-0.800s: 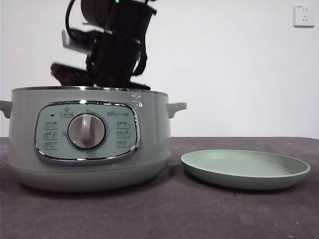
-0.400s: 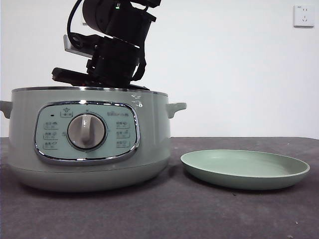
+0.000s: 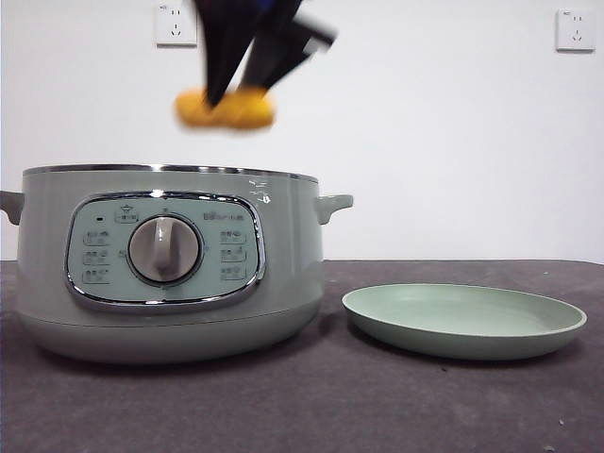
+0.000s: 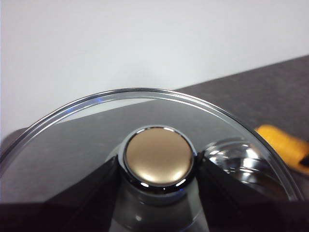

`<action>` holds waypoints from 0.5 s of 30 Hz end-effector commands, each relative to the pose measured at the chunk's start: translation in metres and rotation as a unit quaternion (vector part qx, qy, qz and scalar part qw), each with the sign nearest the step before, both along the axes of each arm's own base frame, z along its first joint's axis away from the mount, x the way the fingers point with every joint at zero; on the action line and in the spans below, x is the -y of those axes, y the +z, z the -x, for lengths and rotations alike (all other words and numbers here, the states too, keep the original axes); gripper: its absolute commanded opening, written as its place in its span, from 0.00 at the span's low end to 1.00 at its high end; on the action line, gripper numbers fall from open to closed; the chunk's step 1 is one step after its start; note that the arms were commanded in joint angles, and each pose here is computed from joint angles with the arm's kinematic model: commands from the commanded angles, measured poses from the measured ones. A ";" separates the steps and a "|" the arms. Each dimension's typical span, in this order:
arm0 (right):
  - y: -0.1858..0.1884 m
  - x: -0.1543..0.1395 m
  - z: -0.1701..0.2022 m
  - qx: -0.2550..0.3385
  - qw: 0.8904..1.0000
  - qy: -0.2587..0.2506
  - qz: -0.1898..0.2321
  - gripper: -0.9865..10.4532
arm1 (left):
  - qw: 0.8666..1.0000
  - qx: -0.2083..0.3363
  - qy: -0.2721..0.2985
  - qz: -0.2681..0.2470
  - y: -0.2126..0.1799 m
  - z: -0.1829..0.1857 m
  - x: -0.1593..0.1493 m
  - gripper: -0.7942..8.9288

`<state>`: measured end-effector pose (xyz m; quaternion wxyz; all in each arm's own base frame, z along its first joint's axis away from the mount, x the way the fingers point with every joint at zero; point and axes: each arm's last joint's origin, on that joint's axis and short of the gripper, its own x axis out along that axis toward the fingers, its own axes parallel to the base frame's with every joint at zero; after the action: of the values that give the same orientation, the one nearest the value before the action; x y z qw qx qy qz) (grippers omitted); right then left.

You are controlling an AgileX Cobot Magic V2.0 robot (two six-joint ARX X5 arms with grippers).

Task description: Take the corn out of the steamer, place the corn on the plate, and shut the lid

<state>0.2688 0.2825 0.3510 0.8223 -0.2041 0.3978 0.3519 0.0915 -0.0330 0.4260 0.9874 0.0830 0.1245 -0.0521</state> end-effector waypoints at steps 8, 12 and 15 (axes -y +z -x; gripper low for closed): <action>0.033 0.085 0.006 -0.058 0.993 -0.099 0.040 0.08 | 0.996 -0.008 -0.083 0.026 0.002 -0.030 0.020 0.07; 0.027 0.109 -0.005 -0.093 0.983 -0.150 0.057 0.08 | 0.994 -0.025 -0.106 0.027 -0.002 -0.045 0.029 0.07; 0.018 0.118 -0.011 -0.114 0.976 -0.175 0.066 0.08 | 0.991 -0.031 -0.125 0.033 -0.004 -0.053 0.034 0.07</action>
<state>0.2781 0.1624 0.3774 0.8133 -0.1477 0.5244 0.2042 0.1476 -0.0681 0.4114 0.9643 0.0770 0.1810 -0.1772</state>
